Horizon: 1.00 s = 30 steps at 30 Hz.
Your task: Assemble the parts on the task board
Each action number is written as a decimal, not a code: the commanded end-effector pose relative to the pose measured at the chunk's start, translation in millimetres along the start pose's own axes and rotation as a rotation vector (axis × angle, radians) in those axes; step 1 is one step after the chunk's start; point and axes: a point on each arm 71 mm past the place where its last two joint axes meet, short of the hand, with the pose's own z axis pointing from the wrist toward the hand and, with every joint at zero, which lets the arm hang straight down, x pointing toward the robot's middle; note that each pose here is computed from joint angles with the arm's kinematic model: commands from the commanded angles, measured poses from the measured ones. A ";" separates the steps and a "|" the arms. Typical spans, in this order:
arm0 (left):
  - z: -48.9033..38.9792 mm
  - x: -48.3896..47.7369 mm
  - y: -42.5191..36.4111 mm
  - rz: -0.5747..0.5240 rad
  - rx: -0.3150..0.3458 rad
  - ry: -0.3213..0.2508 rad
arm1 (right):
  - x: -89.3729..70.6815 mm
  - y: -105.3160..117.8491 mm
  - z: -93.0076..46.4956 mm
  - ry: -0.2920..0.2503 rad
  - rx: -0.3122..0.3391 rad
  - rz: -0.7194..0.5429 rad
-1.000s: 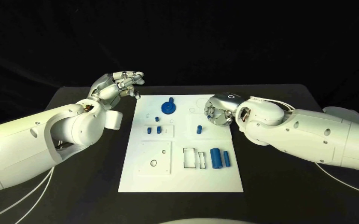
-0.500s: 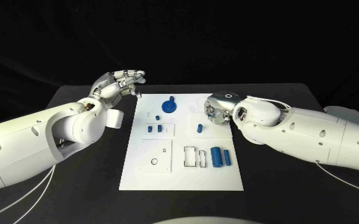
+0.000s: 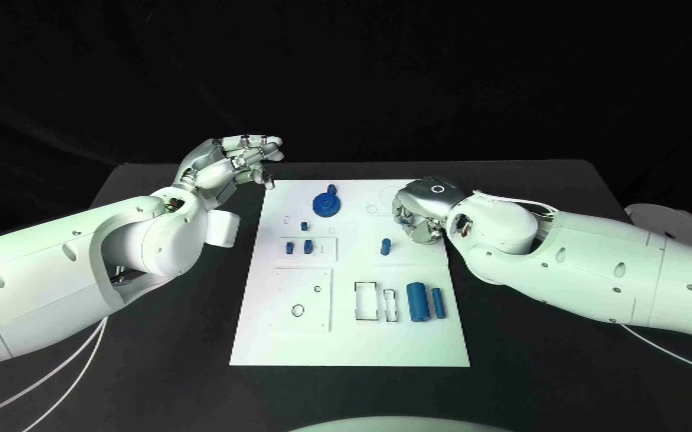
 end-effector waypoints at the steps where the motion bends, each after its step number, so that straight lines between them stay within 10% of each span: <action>1: 0.5 3.6 -0.1 0.004 -0.001 0.026 | 14.8 0.7 -4.7 0.043 0.012 -0.025; 30: 1.2 -1.7 1.3 0.024 -0.010 0.028 | -16.8 2.4 -23.7 -0.160 -0.025 0.068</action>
